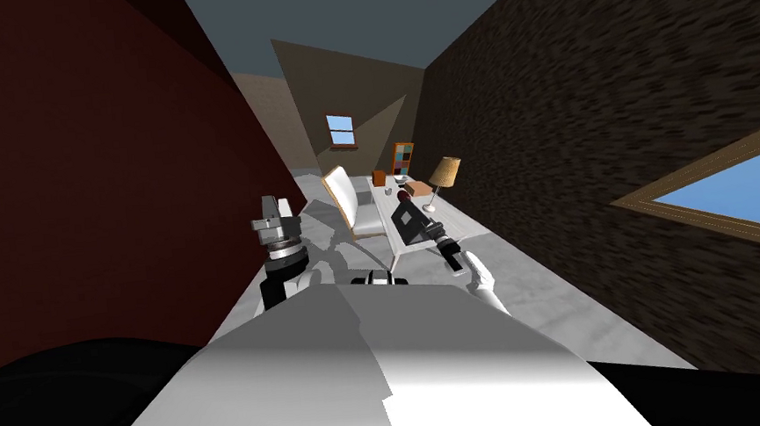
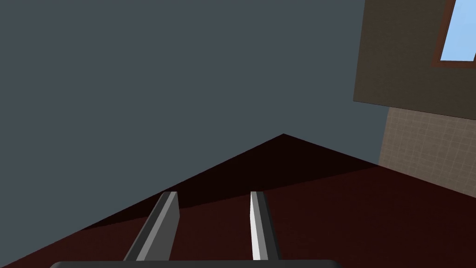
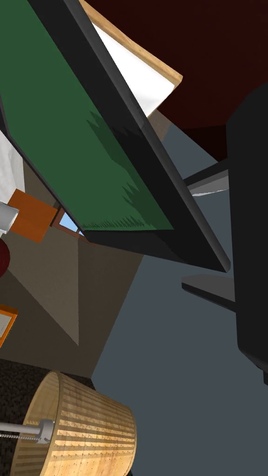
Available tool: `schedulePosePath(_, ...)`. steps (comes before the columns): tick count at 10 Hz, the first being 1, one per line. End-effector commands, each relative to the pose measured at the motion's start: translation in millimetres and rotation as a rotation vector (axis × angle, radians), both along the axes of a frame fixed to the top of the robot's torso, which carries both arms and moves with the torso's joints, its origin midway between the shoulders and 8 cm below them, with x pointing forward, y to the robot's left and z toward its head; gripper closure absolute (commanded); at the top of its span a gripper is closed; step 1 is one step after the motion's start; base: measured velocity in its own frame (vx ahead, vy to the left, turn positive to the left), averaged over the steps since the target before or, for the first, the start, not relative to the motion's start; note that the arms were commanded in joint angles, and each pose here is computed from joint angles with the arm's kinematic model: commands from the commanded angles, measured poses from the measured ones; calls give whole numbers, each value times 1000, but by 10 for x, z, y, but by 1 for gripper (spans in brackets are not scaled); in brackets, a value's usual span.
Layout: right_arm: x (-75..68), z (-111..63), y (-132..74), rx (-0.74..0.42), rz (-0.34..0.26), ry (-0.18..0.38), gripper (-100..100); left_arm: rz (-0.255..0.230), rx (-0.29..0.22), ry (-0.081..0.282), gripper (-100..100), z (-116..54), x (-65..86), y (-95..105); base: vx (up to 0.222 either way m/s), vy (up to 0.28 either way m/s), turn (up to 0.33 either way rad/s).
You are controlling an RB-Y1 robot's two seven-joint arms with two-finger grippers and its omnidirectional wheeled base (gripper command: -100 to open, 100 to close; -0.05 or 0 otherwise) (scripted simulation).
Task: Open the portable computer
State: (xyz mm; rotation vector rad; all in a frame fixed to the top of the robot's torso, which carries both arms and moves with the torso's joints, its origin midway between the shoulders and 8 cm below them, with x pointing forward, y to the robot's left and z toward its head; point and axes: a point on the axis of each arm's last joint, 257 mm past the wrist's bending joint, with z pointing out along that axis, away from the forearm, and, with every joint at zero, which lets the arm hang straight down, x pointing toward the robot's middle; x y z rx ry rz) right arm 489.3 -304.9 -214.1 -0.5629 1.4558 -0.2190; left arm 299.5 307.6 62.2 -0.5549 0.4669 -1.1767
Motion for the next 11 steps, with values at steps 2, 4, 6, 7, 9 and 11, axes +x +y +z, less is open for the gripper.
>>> schedulePosePath(2, 11, -263, 47, 146, -9, 55, 100, 0, 0, 0, 0, 0, 0, 0, 6, -107, 9)
schedulePosePath(4, 24, -374, 86, 226, -14, 78, 100, 0, 0, 0, 0, 0, 0, 0, 10, -100, 12)
schedulePosePath(6, 51, -325, 73, 241, -16, 67, 100, 0, 0, 0, 0, 0, 0, 0, 1, -87, 13)
schedulePosePath(7, -2, -519, 163, 326, -11, 97, 100, 0, 0, 0, 0, 0, 0, 0, 34, -79, -25)
schedulePosePath(9, -30, -608, 211, 366, -9, 110, 100, 0, 0, 0, 0, 0, 0, 0, 38, -89, -16)
schedulePosePath(11, -60, -694, 262, 405, -7, 122, 100, 0, 0, 0, 0, 0, 0, 0, 35, -71, -9)
